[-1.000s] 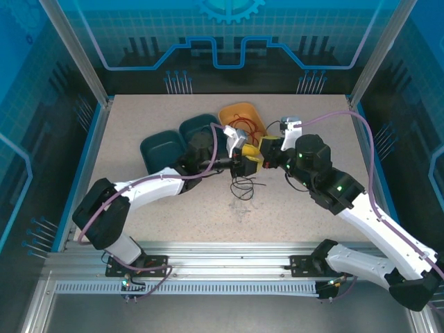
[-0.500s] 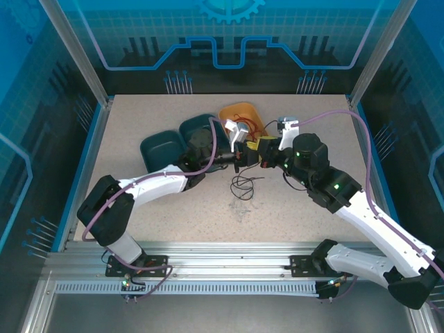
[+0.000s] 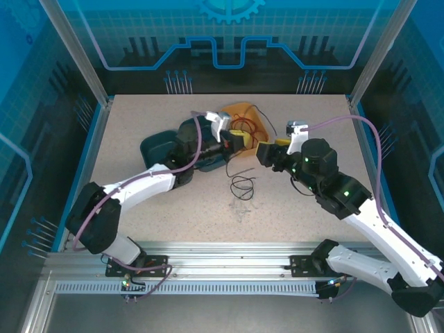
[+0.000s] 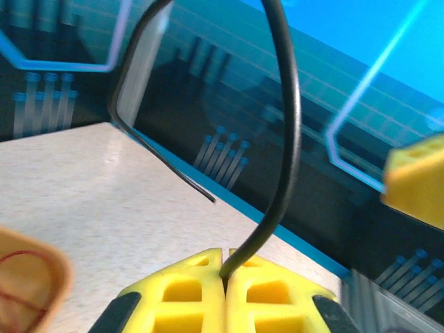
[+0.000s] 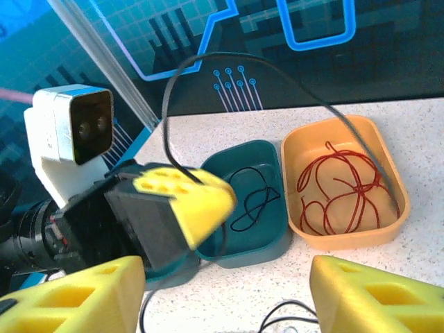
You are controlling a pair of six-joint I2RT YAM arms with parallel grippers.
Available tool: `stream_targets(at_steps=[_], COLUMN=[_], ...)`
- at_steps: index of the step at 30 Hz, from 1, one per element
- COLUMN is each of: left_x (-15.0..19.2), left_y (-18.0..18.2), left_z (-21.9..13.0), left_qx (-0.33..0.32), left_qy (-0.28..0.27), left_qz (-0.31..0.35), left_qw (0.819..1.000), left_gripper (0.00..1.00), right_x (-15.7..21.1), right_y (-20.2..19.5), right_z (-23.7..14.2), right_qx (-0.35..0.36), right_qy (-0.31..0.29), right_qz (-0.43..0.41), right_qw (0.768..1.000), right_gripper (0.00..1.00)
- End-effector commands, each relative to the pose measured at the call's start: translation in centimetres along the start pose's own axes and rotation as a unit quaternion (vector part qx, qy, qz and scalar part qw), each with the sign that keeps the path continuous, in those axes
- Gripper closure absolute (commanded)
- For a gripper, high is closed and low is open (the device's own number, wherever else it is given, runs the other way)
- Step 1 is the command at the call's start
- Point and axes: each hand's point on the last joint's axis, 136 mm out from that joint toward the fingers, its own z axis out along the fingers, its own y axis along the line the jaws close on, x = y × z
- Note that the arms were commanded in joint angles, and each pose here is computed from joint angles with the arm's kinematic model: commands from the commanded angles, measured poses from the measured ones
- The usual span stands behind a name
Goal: Untangle the cables
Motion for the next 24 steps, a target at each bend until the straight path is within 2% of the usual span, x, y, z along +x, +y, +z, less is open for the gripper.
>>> stream_targets(at_steps=[1,3,5,10,19,24], left_x=[-0.7,-0.9,-0.8,0.3,0.8,1.6], left_y=[3.3,4.6,6.0,9.7,14.1,17.2], left_z=[-2.2,-3.0,-3.8,-5.4,-5.2,-5.4], left_qx=[-0.072,-0.095,-0.126,-0.205,-0.231,-0.271], left_qy=[-0.008,-0.002,0.010,0.039,0.036,0.032], left_qz=[-0.014,-0.018,-0.019,-0.023,-0.025,-0.050], left_qw=[0.997,0.995,0.992,0.978,0.972,0.961], left_gripper=[1.00,1.00,1.00,1.00,1.00,1.00], right_x=[0.7,1.0,1.1,1.5,2.2,2.4], right_y=[-1.9,-2.3,-2.6,-3.2,-3.4,-3.7], right_z=[-0.6,-0.8,-0.9,-0.8,-0.3,-0.3], right_qx=[0.038,0.048,0.053,0.064,0.066,0.070], right_qy=[0.014,0.021,0.022,0.024,0.035,0.039], right_qz=[-0.001,-0.001,0.001,0.003,0.000,0.003], right_qw=[0.999,0.999,0.998,0.998,0.997,0.997], right_gripper=[0.28,0.22,0.00,0.00,0.00,0.00])
